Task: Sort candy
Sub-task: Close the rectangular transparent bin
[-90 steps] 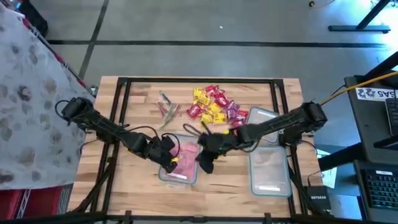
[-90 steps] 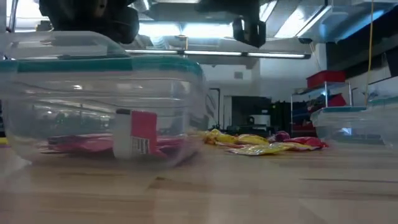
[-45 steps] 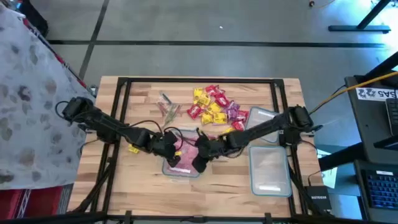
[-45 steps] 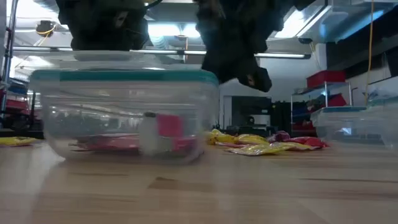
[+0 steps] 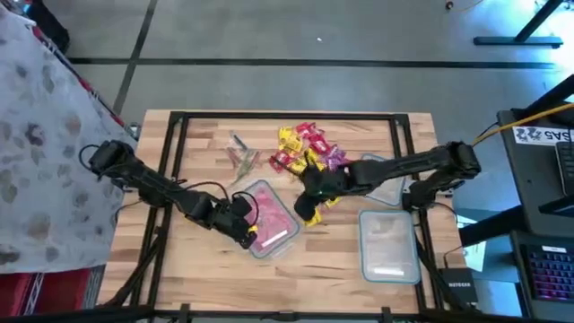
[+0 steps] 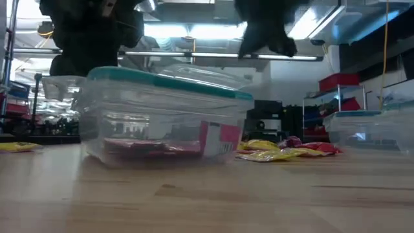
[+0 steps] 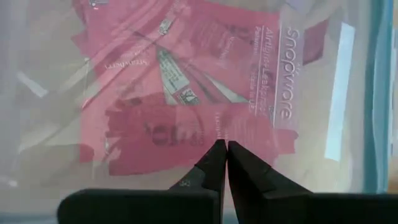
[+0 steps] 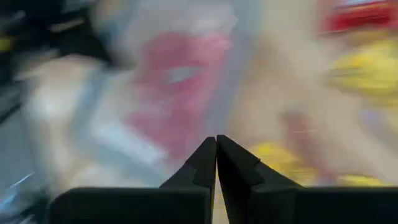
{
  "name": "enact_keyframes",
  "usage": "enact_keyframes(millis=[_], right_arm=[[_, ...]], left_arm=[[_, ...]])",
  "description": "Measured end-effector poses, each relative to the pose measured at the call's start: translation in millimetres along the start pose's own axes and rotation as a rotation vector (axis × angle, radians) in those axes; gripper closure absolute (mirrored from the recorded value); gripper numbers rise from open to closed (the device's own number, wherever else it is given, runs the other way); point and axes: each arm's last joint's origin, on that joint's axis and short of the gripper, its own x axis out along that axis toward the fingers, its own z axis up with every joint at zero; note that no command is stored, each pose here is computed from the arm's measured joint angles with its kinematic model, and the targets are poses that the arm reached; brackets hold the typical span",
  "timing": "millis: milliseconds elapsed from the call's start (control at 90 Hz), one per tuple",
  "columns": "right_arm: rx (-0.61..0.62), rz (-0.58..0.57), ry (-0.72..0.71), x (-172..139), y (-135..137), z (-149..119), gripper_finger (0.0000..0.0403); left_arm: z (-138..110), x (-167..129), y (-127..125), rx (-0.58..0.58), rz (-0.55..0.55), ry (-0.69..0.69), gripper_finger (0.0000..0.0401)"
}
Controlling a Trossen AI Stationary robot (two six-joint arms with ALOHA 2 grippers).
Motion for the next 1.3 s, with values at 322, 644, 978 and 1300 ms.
enact_keyframes(millis=[322,644,978,1300], right_arm=[[-0.119,0.227,0.139,41,56,-54,0.0403],[0.033,0.027,0.085,103,47,-75,0.0403],[0.147,-0.076,-0.028,117,34,-68,0.0403],[0.146,-0.265,-0.011,102,8,-53,0.0403]], left_arm=[[7,2,3,-0.044,0.004,0.005,0.0401],[9,16,18,-0.071,-0.01,0.045,0.0401],[-1,36,31,-0.093,-0.133,0.041,0.0401],[1,37,31,-0.1,-0.146,0.039,0.0401]])
